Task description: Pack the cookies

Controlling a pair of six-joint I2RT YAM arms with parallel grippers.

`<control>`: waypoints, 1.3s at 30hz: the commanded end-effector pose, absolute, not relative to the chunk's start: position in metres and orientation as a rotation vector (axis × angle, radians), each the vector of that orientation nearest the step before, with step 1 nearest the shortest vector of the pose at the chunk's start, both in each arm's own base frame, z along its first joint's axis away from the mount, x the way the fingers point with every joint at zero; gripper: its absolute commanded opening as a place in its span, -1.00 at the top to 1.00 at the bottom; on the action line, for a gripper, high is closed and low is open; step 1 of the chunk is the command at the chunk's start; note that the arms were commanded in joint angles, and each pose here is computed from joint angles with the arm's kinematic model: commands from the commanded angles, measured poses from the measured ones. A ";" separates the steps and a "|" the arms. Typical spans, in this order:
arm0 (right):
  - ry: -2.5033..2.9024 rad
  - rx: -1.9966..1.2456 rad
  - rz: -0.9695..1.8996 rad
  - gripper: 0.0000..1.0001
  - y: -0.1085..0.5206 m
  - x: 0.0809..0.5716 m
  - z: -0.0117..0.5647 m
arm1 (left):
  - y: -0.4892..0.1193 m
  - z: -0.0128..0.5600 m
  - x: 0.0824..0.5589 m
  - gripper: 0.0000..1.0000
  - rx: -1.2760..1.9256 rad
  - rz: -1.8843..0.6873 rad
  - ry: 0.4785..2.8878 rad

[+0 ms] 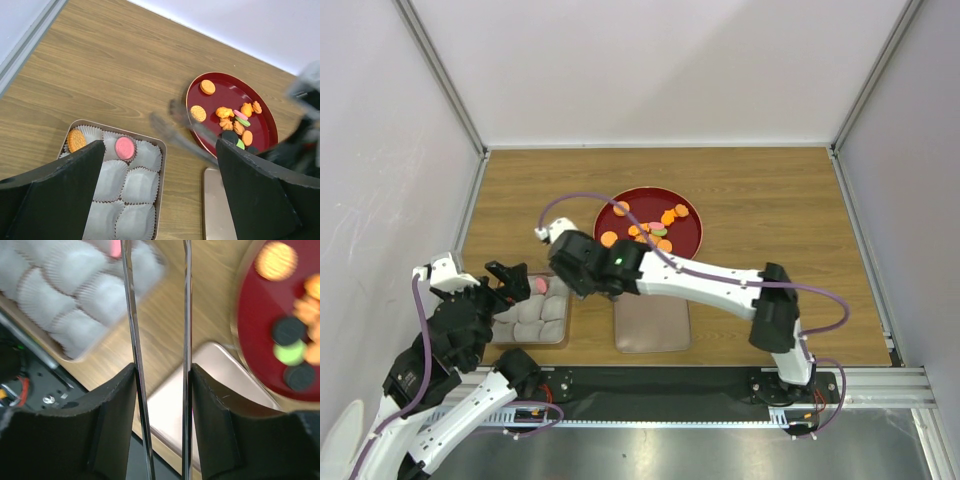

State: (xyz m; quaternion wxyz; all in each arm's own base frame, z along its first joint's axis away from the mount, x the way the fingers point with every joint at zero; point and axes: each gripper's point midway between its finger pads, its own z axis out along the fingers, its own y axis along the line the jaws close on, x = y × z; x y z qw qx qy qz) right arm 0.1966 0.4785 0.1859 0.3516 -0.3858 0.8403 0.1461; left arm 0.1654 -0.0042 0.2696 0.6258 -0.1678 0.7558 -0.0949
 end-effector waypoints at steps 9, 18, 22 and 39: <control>2.265 -0.681 0.215 0.01 0.354 0.236 0.192 | -0.005 0.272 0.166 -0.99 -0.382 -0.232 1.715; 2.330 -0.672 0.039 -0.01 0.316 0.238 0.164 | -0.007 0.273 0.166 -0.99 -0.374 -0.243 1.715; 2.341 -0.669 -0.002 -0.02 0.309 0.241 0.157 | -0.007 0.273 0.165 -1.00 -0.375 -0.249 1.710; 2.397 -0.696 -0.002 -0.05 0.310 0.245 0.132 | -0.009 0.272 0.167 -0.99 -0.365 -0.245 1.720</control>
